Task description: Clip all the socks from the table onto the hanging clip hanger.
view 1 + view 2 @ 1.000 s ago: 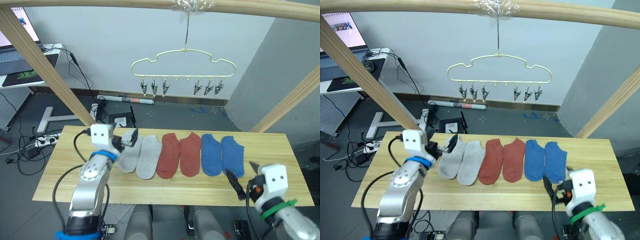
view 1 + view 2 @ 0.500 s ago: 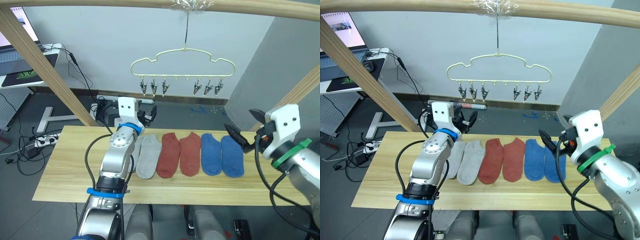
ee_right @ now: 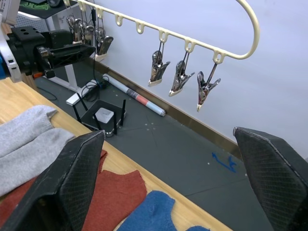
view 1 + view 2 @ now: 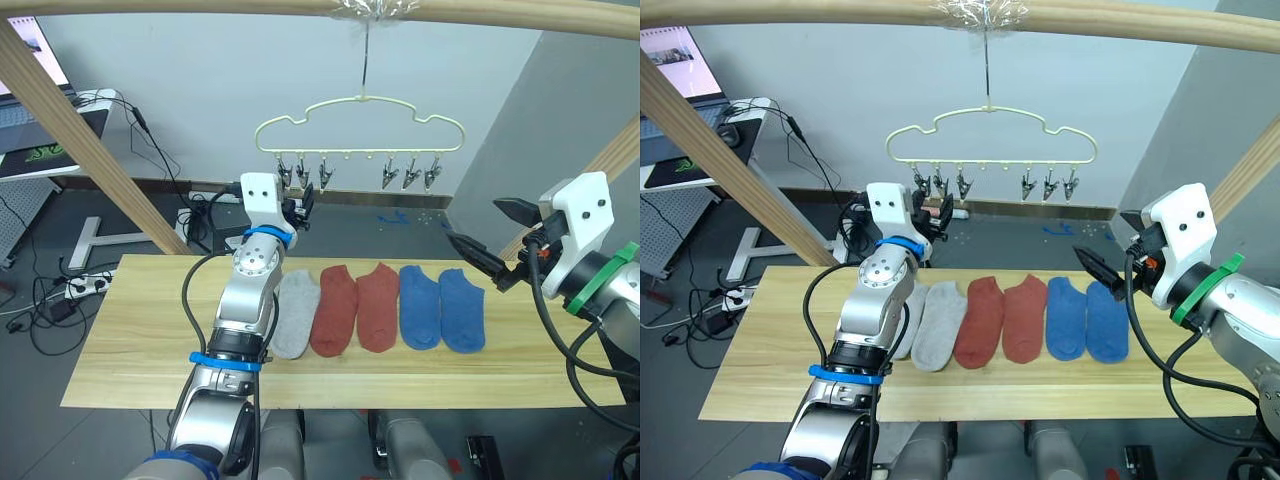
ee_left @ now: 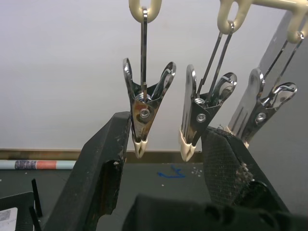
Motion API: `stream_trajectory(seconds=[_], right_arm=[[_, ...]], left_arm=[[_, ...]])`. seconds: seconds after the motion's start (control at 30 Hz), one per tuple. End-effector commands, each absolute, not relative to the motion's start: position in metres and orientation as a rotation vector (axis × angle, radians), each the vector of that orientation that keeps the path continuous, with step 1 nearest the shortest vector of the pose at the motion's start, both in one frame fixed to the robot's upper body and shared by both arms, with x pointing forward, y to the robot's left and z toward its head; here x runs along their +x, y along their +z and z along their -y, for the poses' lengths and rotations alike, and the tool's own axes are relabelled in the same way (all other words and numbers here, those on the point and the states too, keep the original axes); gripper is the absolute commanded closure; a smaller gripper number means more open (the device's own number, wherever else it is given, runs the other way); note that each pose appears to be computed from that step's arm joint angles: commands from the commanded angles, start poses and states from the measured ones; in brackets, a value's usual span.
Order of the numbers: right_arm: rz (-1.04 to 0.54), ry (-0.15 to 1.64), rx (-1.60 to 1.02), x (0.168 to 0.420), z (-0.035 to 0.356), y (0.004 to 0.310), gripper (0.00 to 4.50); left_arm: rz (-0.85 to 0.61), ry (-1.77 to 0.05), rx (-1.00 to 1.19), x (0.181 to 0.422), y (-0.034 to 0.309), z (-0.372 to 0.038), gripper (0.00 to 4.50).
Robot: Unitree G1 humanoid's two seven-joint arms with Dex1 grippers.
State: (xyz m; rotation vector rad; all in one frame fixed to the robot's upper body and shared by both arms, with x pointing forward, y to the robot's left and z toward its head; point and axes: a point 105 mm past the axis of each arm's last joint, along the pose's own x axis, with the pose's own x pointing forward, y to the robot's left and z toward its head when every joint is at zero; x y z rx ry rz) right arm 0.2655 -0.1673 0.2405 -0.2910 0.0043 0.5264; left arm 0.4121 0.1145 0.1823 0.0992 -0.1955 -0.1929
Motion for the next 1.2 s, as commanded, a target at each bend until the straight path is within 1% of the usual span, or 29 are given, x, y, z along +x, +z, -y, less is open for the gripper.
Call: stream_trajectory(seconds=[0.03,0.3,0.5,0.73,1.0,1.2], right_arm=[[0.042,0.52,-0.307,0.262,0.167,0.251,0.0],[0.037,0.517,-0.294,0.261,0.165,0.247,0.0],[0.028,0.517,-0.285,0.259,0.164,0.244,0.0],[0.02,0.517,-0.283,0.257,0.163,0.241,0.0],[0.014,0.504,-0.287,0.255,0.164,0.241,0.0],[0.037,0.52,-0.291,0.256,0.16,0.249,0.0]], left_arm=[[0.251,-0.168,0.116,0.41,0.198,-0.118,1.95],[0.236,-0.151,0.107,0.406,0.189,-0.133,1.95],[0.241,-0.156,0.092,0.403,0.188,-0.137,1.95],[0.257,-0.159,0.068,0.406,0.196,-0.131,1.95],[0.289,-0.118,0.047,0.413,0.211,-0.131,1.95],[0.304,-0.117,0.023,0.415,0.227,-0.126,1.95]])
